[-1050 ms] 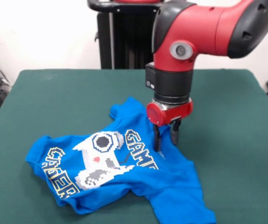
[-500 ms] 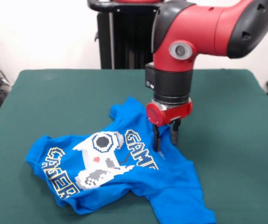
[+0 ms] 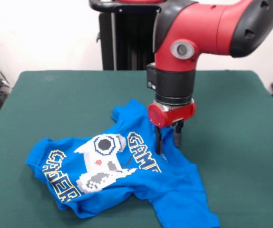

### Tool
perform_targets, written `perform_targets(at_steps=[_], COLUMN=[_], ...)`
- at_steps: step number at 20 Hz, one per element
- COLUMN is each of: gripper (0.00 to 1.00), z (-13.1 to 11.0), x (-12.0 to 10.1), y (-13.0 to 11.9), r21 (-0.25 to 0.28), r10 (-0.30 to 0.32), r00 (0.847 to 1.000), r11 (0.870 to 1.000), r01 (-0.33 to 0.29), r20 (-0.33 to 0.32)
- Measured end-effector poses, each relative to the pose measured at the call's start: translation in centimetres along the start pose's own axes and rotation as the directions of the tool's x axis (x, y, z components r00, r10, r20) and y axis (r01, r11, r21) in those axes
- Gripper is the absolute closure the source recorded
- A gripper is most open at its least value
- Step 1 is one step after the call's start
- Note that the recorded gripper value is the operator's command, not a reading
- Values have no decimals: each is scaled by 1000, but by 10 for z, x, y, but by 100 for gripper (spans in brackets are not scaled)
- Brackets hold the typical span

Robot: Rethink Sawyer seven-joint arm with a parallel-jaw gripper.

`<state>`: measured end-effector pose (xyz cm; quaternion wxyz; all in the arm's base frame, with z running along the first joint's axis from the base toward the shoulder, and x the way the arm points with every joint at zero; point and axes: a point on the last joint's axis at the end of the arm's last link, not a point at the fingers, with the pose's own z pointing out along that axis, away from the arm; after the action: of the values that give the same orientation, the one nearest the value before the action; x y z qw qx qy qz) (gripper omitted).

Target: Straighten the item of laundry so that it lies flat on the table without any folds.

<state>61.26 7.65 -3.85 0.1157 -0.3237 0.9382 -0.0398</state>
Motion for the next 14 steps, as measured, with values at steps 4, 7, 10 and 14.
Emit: perform_targets(at_steps=[4, 7, 10, 14], gripper=[0, 0, 0, 0], z=[-13, -21, -31, -39], x=[-14, -22, -32, -40], y=[-4, -6, -8, -9], r21=[4, 7, 9, 11], r10=[7, 10, 13, 13], r00=[999, 998, 997, 995], r11=[1000, 1000, 1000, 1000], r01=[-7, -10, -14, -15], r20=[34, 54, 77, 96])
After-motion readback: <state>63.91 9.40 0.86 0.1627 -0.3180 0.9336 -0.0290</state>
